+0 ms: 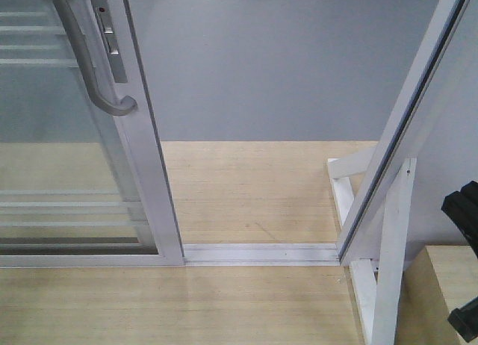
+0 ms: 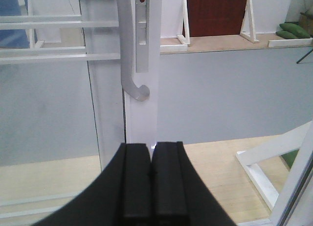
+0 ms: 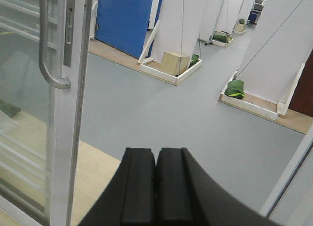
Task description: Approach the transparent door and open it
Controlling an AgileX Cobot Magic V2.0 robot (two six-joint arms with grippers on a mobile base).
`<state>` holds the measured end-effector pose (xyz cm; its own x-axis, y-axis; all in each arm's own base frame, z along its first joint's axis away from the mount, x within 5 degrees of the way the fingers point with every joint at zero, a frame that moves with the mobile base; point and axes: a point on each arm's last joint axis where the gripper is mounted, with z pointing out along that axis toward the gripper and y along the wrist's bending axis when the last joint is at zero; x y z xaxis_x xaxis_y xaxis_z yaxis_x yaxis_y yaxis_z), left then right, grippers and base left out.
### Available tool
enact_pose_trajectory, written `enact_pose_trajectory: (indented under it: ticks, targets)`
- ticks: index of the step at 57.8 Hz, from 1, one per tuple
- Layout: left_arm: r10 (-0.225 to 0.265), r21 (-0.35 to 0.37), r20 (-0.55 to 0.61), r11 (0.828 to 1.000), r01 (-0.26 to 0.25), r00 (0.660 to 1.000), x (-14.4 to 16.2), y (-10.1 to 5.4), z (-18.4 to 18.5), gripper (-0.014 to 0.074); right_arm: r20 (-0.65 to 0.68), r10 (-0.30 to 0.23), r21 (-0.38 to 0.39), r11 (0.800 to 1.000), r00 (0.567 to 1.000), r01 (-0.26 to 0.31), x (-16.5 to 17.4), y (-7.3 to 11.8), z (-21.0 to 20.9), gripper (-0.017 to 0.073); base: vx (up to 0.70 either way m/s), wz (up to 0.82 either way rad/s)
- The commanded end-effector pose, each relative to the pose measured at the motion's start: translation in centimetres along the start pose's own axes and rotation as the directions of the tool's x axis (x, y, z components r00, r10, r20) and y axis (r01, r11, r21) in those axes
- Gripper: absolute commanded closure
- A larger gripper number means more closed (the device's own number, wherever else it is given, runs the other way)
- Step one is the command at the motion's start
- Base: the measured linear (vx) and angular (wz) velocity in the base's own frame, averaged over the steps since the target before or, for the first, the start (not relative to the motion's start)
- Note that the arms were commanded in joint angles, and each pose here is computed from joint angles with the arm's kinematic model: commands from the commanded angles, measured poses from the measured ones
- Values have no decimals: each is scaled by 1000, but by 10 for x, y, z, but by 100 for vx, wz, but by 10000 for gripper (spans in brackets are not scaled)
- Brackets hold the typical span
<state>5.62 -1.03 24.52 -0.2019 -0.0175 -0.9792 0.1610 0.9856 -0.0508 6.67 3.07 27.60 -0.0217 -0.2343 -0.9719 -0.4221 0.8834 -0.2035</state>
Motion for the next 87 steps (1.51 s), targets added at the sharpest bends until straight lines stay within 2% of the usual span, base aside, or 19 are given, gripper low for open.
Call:
enact_pose_trajectory:
  ticks: [1, 20, 24, 31, 39, 40, 45, 87]
  targets:
    - [-7, 10, 95, 1000, 6, 995, -16, -1, -3, 594, 89, -5, 35, 999, 996, 1, -15, -5, -1, 559, 0, 0]
    - [-7, 10, 100, 1000, 6, 995, -16, -1, -4, 594, 89, -5, 35, 999, 996, 1, -15, -5, -1, 559, 0, 0]
    - [22, 1, 110, 1000, -22, 994, -11, 0, -6, 594, 89, -5, 35, 999, 996, 1, -15, -5, -1, 559, 0, 0]
    - [21, 0, 90, 1000, -21, 996, 23, 1, -2, 594, 89, -5, 35, 999, 996, 1, -15, -5, -1, 559, 0, 0]
    - [-43, 11, 116, 999, 42, 992, 62, 3, 12, 594, 89, -5, 35, 999, 996, 1, -15, -5, -1, 559, 0, 0]
    - [-50, 12, 125, 999, 49, 991, 62, 3, 12, 594, 90, -5, 35, 999, 996, 1, -15, -5, -2, 559, 0, 0]
    - [-20, 9, 106, 1000, 19, 994, 61, 3, 11, 594, 90, -5, 35, 999, 996, 1, -15, -5, -2, 559, 0, 0]
    - [-29, 12, 104, 1000, 28, 994, 61, 3, 12, 594, 89, -5, 35, 999, 996, 1, -15, -5, -1, 559, 0, 0]
